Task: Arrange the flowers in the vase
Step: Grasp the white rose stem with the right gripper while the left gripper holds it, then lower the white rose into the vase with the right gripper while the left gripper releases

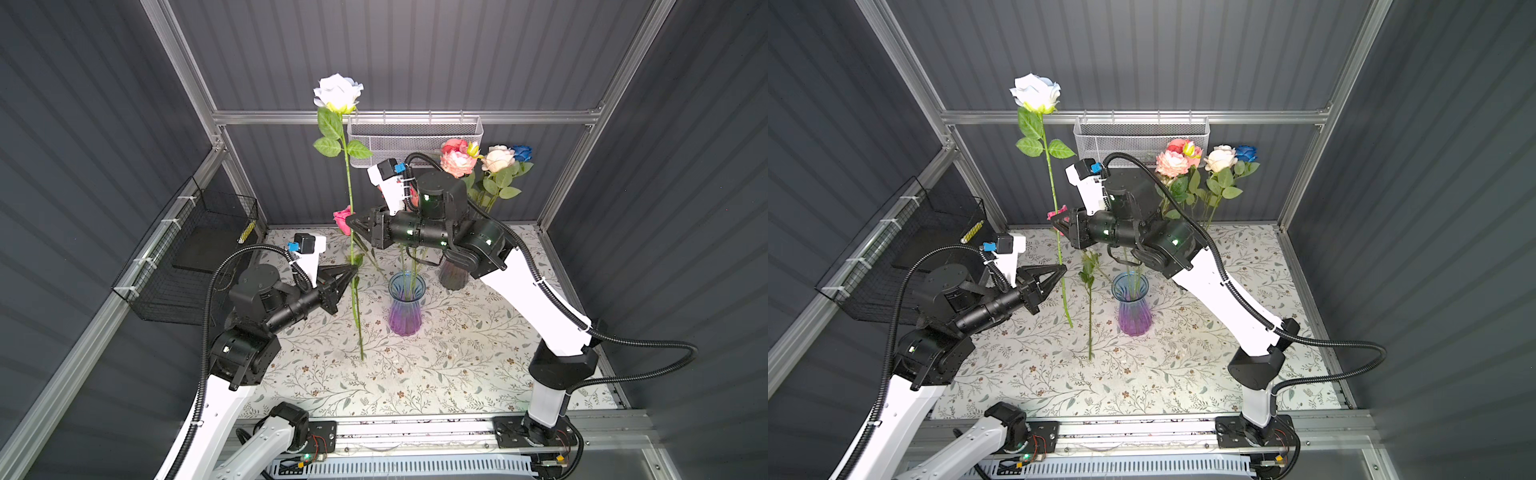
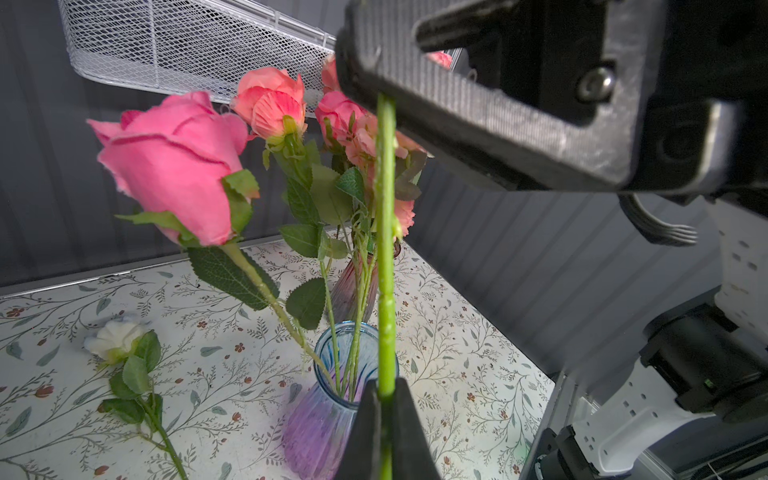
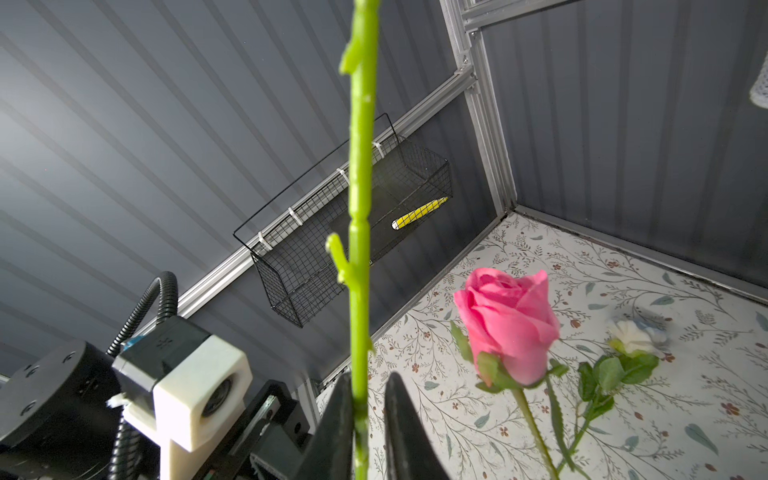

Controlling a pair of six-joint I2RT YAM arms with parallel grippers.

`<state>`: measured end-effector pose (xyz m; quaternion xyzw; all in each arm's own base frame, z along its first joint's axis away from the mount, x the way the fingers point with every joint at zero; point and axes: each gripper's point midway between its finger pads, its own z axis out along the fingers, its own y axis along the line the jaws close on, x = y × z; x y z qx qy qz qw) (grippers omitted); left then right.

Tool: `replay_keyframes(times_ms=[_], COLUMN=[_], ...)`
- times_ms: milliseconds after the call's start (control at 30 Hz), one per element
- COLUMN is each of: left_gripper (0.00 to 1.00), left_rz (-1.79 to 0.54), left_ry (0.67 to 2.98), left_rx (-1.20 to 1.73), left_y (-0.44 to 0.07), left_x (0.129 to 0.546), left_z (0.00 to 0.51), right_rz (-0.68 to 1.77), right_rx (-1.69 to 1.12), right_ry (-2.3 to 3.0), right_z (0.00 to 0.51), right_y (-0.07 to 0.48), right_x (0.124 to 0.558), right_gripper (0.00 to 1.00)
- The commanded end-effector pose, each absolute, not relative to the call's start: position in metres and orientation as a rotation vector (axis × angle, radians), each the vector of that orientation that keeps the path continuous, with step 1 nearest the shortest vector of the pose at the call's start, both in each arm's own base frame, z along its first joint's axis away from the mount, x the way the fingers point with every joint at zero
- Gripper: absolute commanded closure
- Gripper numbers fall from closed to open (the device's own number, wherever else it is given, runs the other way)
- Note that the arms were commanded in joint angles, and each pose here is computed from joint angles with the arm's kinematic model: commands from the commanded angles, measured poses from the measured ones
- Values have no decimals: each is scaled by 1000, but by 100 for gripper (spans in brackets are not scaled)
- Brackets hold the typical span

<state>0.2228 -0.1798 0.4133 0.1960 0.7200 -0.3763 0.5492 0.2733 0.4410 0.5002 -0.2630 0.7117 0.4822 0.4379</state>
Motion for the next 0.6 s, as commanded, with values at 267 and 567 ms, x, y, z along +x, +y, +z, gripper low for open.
replay_keyframes(times_ms=[267,567], left_gripper=[68,89], left_rz=[-863,-862], left_ry=[1662,1661], left_rx=[467,423], left_y=[-175,-177], left_x=[219,234], left_z=[427,422], right_rz=[1117,1091], right_rx=[-680,-637], right_ry=[1684,1668], right_z=[514,512], right_y=[443,442], right_x=[265,270], right_gripper=[87,93])
